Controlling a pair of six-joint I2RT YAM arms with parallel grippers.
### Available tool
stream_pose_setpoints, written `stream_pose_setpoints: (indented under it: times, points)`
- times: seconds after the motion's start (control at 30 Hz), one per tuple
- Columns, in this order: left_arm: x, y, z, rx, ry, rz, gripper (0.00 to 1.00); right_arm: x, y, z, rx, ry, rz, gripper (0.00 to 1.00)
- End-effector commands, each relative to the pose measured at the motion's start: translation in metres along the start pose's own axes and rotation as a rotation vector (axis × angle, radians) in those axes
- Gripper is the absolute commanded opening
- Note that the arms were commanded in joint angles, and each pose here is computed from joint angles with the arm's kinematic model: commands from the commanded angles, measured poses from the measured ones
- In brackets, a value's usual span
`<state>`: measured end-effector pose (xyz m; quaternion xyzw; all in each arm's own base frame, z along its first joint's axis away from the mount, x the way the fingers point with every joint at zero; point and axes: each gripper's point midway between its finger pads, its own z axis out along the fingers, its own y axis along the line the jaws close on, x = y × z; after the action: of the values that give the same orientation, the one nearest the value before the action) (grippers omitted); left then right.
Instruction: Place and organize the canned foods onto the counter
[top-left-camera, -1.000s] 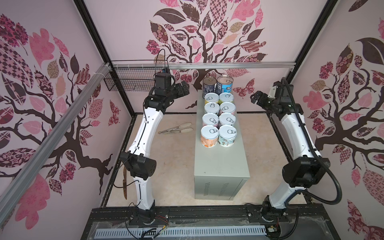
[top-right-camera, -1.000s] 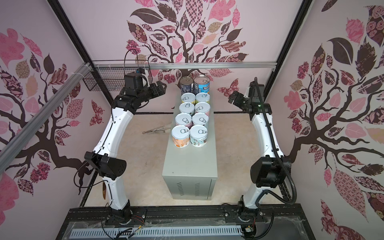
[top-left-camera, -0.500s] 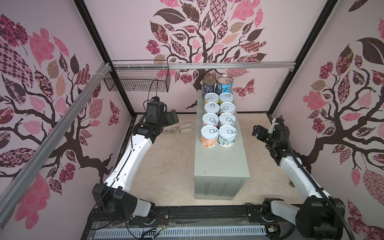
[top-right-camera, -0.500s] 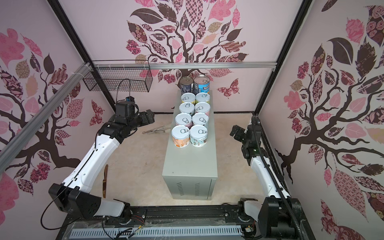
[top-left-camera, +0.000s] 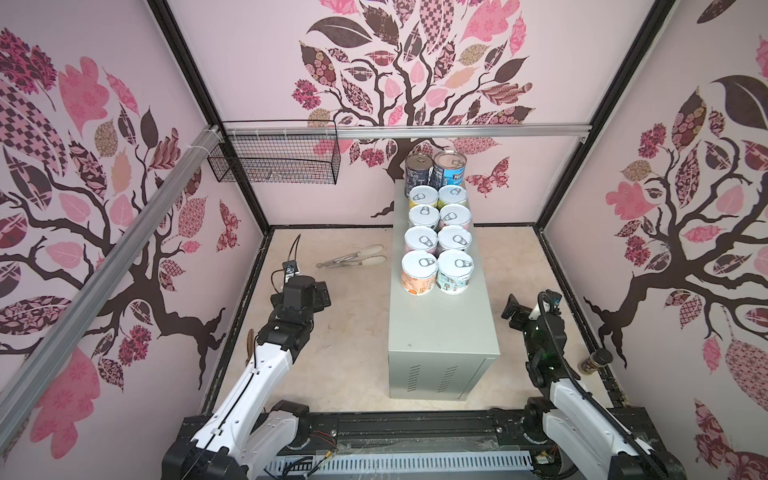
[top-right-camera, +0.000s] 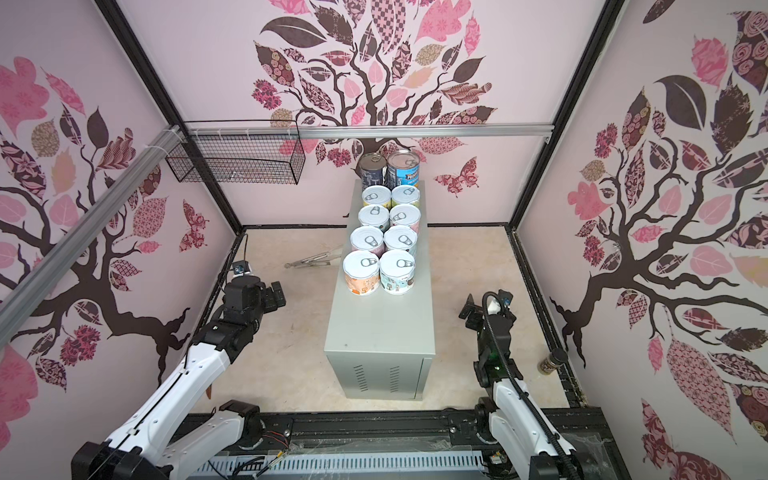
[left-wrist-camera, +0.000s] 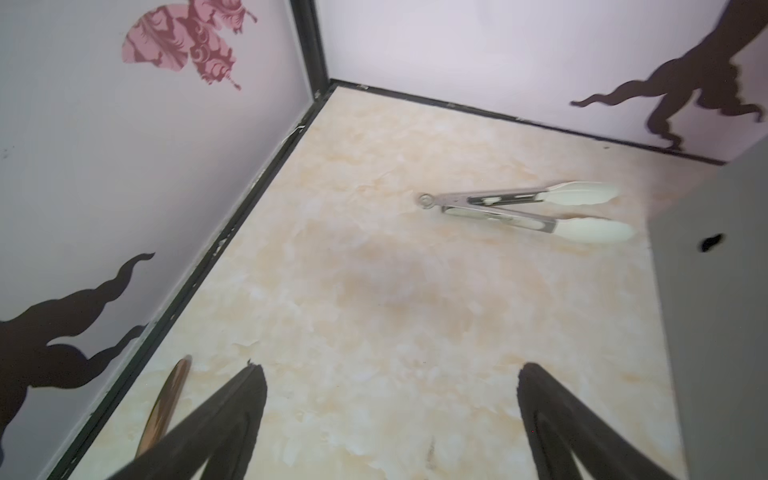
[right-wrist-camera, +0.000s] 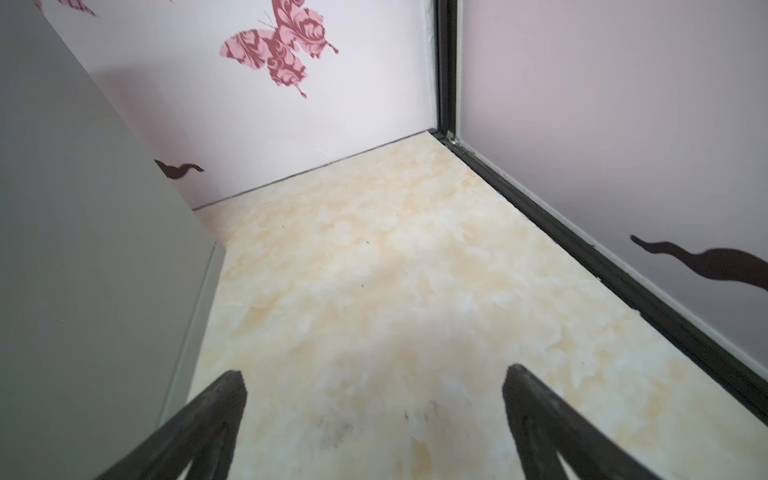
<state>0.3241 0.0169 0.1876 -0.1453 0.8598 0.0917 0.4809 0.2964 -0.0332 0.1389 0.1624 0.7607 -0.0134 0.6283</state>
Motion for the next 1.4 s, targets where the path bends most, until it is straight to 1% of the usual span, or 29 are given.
stream_pose_setpoints:
  times: [0.0,0.1,0.17,0.23,0.4,0.47,0.53,0.6,0.67,0.73,0.77,0.8,0.87,0.9,0.93,1.0,1.07,1.13,1.23,1.27,1.37]
  points:
    - [0.003,0.009,0.024,-0.015,-0.012,-0.075,0.98,-0.041,0.006,-0.005,-0.022,-0.195,-0.008,1.00]
    - [0.003,0.011,0.041,-0.039,-0.008,-0.092,0.98,-0.036,0.013,0.004,-0.050,-0.164,-0.019,1.00]
    - [0.001,0.007,0.050,-0.038,-0.016,-0.076,0.98,-0.029,0.015,0.012,-0.049,-0.128,-0.015,1.00]
    - [-0.002,0.000,0.060,-0.020,-0.048,-0.054,0.98,-0.024,0.016,0.017,-0.056,-0.119,-0.004,1.00]
    - [-0.014,-0.017,0.085,0.009,-0.099,0.061,0.98,-0.019,0.023,0.032,-0.074,-0.108,-0.026,1.00]
    - [-0.011,-0.025,0.098,0.027,-0.086,0.112,0.98,-0.018,0.023,0.038,-0.066,-0.110,-0.022,1.00]
    - [-0.002,-0.021,0.115,-0.017,-0.047,0.149,0.98,-0.015,0.025,0.048,-0.059,-0.089,-0.049,1.00]
    - [0.008,-0.017,0.127,-0.030,-0.023,0.146,0.98,-0.014,0.024,0.054,-0.044,-0.088,-0.065,1.00]
    - [0.014,-0.017,0.135,0.006,-0.019,0.127,0.98,-0.016,0.021,0.058,-0.034,-0.109,-0.062,1.00]
    - [0.017,-0.015,0.141,0.003,-0.045,0.120,0.98,-0.007,0.014,0.067,-0.014,-0.060,-0.038,1.00]
    - [0.022,-0.015,0.144,0.012,-0.023,0.116,0.98,-0.003,0.011,0.070,-0.006,-0.054,-0.026,1.00]
    - [0.022,-0.013,0.147,0.006,-0.026,0.107,0.98,-0.001,0.009,0.071,-0.003,-0.066,-0.021,1.00]
    - [0.024,-0.011,0.148,0.001,-0.003,0.101,0.98,0.003,0.015,0.073,-0.033,-0.065,-0.042,1.00]
    - [0.023,-0.010,0.147,-0.002,-0.014,0.091,0.98,0.010,0.018,0.076,-0.047,-0.040,-0.054,1.00]
    - [0.022,-0.007,0.143,-0.007,-0.035,0.080,0.98,0.010,0.022,0.078,-0.060,-0.046,-0.068,1.00]
    - [0.020,-0.001,0.131,-0.010,-0.104,0.056,0.98,0.011,0.023,0.078,-0.062,-0.045,-0.072,1.00]
    - [0.020,0.009,0.117,-0.035,-0.178,0.015,0.98,0.012,0.023,0.078,-0.062,-0.035,-0.071,1.00]
    - [0.021,0.016,0.106,-0.065,-0.237,-0.011,0.98,0.010,0.020,0.076,-0.050,-0.051,-0.063,1.00]
    - [0.021,0.009,0.095,-0.083,-0.291,0.025,0.98,0.004,0.008,0.061,-0.005,-0.112,-0.026,1.00]
    - [0.021,0.006,0.093,-0.086,-0.296,0.044,0.98,0.003,0.005,0.055,-0.003,-0.134,-0.019,1.00]
    - [0.022,0.005,0.088,-0.087,-0.317,0.047,0.98,0.000,0.012,0.045,-0.032,-0.174,-0.041,1.00]
